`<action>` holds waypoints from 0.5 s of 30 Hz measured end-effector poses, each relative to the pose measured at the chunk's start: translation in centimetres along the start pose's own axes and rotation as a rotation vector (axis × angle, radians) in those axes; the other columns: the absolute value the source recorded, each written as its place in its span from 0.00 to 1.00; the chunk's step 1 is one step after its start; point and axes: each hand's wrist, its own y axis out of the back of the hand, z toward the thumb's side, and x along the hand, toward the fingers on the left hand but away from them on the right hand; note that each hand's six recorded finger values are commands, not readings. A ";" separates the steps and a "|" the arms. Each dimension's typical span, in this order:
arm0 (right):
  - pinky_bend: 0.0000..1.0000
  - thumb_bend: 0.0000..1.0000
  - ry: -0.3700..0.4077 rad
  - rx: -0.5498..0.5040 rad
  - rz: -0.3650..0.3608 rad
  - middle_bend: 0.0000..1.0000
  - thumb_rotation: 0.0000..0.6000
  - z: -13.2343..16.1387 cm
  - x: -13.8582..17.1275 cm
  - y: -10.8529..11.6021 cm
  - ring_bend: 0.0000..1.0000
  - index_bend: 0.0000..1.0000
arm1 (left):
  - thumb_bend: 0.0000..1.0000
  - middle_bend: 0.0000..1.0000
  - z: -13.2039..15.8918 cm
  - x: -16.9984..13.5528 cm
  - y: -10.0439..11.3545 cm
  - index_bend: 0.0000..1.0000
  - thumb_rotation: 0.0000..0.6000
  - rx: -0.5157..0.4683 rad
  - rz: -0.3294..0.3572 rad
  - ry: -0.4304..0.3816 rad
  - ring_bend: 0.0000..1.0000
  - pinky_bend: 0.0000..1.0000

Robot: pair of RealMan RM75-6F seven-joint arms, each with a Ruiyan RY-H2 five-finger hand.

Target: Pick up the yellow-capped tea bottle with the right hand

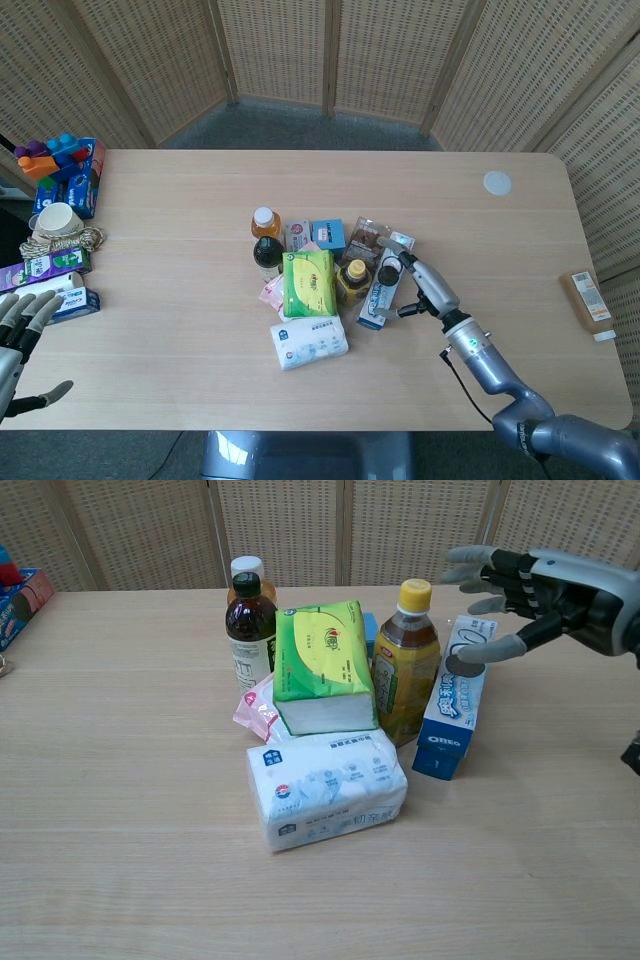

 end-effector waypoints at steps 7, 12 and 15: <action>0.00 0.00 0.002 -0.023 0.000 0.00 1.00 0.7 -1.9 -0.8 0.00 0.00 | 0.00 0.00 -0.1 0.1 -0.1 0.00 1.00 0.004 -0.003 0.007 0.00 0.00; 0.00 0.00 0.003 -0.019 0.007 0.00 1.00 0.9 -2.4 -1.8 0.00 0.05 | 0.00 0.00 -0.2 0.2 -0.1 0.00 1.00 0.006 -0.001 0.015 0.00 0.00; 0.00 0.00 0.006 -0.023 -0.002 0.08 1.00 1.1 -2.7 -2.2 0.00 0.06 | 0.00 0.00 -0.2 0.2 -0.2 0.00 1.00 0.007 -0.003 0.017 0.00 0.00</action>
